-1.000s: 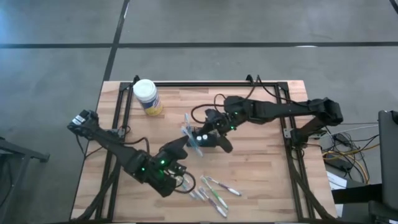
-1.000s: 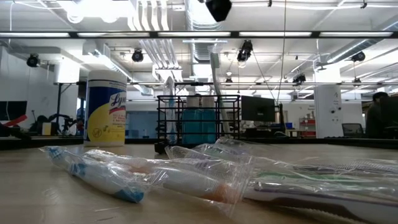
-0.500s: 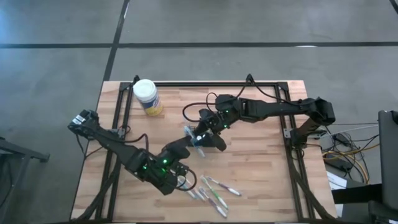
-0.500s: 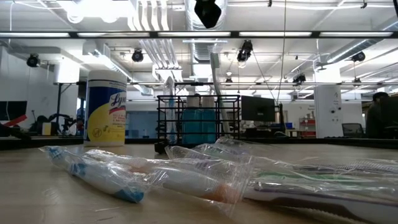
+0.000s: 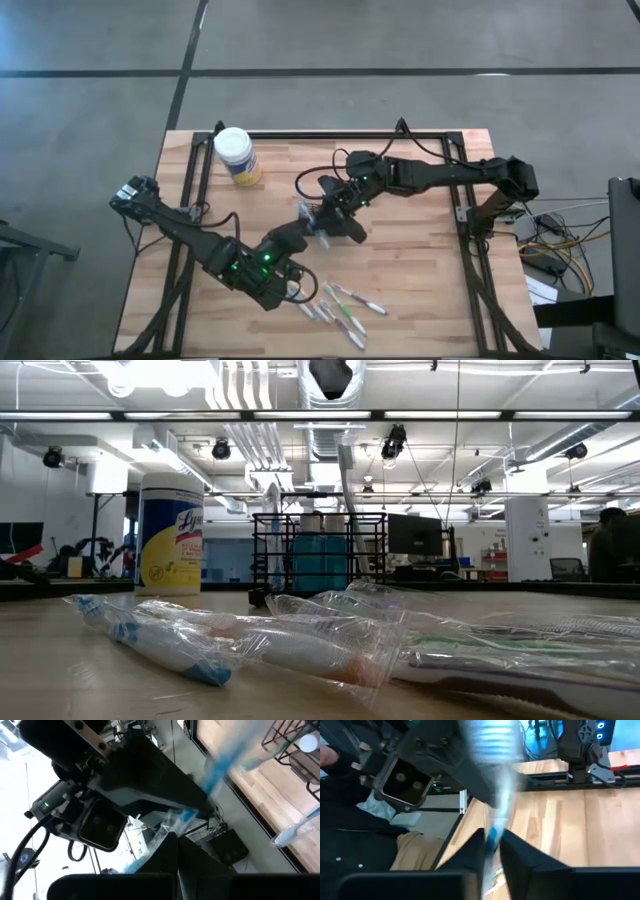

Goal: Pick & Place toothbrushing station
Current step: Put the left blue toothbrush into the wire organizer

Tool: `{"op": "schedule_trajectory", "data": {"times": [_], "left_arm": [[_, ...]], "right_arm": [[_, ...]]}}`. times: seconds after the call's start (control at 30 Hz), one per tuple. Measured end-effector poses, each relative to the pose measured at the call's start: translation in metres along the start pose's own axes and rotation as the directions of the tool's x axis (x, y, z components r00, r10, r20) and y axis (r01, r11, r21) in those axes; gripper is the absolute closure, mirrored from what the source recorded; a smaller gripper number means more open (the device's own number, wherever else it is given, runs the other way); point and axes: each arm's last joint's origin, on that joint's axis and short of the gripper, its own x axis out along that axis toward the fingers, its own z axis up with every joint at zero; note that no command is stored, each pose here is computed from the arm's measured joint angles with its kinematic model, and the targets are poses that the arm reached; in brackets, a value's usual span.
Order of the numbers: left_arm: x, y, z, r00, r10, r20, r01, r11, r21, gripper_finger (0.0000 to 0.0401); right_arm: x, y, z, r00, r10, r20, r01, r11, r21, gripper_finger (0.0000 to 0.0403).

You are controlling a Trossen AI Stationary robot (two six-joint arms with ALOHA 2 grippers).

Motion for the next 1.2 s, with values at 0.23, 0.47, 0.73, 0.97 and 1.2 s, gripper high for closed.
{"op": "schedule_trajectory", "data": {"times": [0.23, 0.47, 0.73, 0.97, 1.2], "left_arm": [[0.000, 0.001, 0.000, 1.000, 0.002, 0.003, -0.002, 1.000, -0.028, 0.0381], [-0.017, 0.005, -0.004, 0.999, 0.020, 0.048, -0.013, 0.990, -0.141, 0.0352], [-0.050, 0.032, -0.084, 0.845, -0.087, 0.527, 0.431, 0.694, -0.577, 0.0354], [-0.057, 0.017, -0.143, 0.718, 0.017, 0.696, 0.638, 0.383, -0.668, 0.0386], [-0.053, -0.044, -0.164, 0.683, 0.222, 0.696, 0.667, 0.198, -0.718, 0.0395]], "right_arm": [[0.000, 0.000, -0.001, 1.000, -0.001, -0.009, 0.001, 1.000, -0.026, 0.0385], [-0.012, 0.008, 0.002, 1.000, 0.002, -0.006, -0.002, 0.996, -0.084, 0.0387], [-0.048, 0.030, 0.004, 0.995, -0.075, 0.061, 0.087, 0.971, -0.223, 0.0388], [-0.079, 0.044, -0.012, 0.977, -0.149, 0.151, 0.189, 0.933, -0.305, 0.0388], [-0.101, 0.046, -0.049, 0.946, -0.194, 0.260, 0.273, 0.909, -0.316, 0.0388]]}}
